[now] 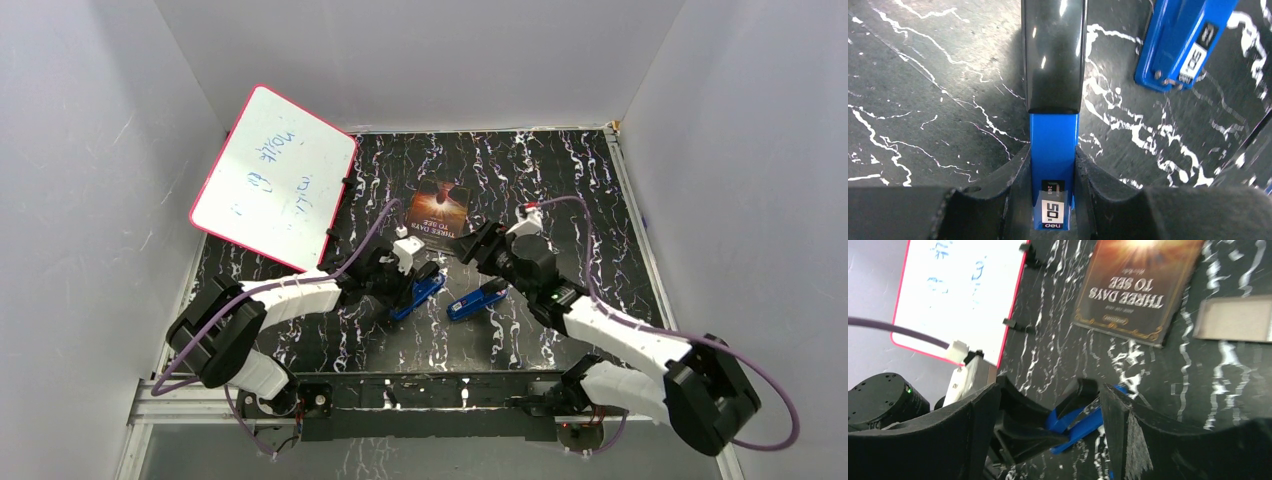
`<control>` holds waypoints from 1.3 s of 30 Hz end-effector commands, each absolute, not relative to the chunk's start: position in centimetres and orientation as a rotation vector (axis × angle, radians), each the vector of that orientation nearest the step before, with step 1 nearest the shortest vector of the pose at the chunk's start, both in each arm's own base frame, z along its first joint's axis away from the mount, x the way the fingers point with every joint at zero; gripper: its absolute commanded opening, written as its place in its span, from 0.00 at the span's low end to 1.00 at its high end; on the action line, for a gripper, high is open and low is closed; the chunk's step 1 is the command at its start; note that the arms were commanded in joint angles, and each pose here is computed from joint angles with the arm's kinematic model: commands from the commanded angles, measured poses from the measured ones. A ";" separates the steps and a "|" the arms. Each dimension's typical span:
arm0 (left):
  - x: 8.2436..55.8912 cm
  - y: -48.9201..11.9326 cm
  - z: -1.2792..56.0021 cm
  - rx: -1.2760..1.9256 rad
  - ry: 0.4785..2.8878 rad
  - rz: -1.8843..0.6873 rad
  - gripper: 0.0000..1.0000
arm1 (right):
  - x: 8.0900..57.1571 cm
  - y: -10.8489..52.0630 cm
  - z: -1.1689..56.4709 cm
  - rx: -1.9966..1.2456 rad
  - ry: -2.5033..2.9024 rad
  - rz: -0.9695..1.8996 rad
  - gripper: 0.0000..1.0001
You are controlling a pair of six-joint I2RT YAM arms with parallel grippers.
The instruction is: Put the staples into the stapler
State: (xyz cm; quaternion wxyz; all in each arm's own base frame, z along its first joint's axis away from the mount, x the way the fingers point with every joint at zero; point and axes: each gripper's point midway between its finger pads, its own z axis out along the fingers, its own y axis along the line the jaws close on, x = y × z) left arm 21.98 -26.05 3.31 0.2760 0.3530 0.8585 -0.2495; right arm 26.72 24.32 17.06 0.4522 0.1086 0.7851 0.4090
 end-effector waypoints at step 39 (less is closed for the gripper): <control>24.7 -29.1 6.4 0.440 2.273 -0.669 0.00 | 26.5 33.1 9.3 0.763 2.338 1.277 0.74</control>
